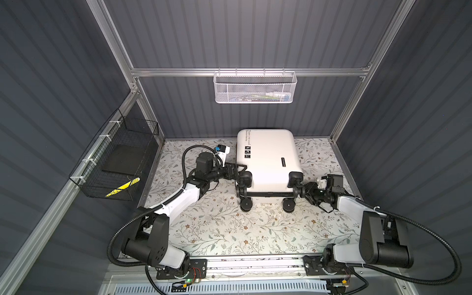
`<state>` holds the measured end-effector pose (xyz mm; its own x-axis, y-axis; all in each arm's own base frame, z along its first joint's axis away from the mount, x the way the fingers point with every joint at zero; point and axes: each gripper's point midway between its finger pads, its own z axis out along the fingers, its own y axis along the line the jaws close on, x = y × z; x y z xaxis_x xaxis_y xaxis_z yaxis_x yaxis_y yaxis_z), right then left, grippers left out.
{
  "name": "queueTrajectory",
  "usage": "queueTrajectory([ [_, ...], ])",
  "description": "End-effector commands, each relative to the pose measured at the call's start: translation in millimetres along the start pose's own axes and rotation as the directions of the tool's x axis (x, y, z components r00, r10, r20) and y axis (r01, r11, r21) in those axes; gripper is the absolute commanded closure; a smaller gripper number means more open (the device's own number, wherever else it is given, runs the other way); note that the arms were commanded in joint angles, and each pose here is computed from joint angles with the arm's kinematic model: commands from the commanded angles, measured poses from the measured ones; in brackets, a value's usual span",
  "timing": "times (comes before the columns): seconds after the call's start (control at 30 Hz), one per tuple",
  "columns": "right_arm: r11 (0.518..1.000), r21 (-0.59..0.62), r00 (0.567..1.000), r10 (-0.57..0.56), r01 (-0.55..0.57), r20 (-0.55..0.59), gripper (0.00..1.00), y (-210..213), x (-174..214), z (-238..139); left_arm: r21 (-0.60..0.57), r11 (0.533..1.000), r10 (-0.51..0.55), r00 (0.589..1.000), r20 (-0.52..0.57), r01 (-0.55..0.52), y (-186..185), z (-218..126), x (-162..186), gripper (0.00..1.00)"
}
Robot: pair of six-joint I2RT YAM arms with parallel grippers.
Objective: Pack the luggage
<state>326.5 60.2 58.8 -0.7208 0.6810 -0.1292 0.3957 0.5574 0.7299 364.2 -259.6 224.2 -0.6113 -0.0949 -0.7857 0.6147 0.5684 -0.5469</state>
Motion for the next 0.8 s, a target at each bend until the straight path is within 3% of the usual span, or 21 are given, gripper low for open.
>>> queueTrajectory([
  [0.0, 0.997, -0.071, 0.999, -0.030, 0.027, -0.041, 0.47, 28, 13, 12, 0.017, 1.000, 0.000, 1.000, 0.014, 0.000, -1, 1, -5, 0.00],
  [0.4, 0.992, -0.106, 0.994, -0.077, 0.069, -0.073, 0.47, 84, 17, 48, -0.008, 1.000, 0.003, 1.000, 0.014, -0.003, 5, 2, -4, 0.00],
  [0.6, 0.992, -0.069, 0.992, -0.106, 0.102, -0.064, 0.47, 80, 13, 46, -0.067, 0.998, 0.012, 0.999, 0.045, -0.009, 13, -4, -8, 0.00],
  [0.77, 0.996, -0.043, 0.996, -0.083, 0.082, -0.030, 0.47, 63, -5, 34, -0.145, 0.989, 0.006, 0.988, 0.152, 0.016, 28, -27, -23, 0.00],
])
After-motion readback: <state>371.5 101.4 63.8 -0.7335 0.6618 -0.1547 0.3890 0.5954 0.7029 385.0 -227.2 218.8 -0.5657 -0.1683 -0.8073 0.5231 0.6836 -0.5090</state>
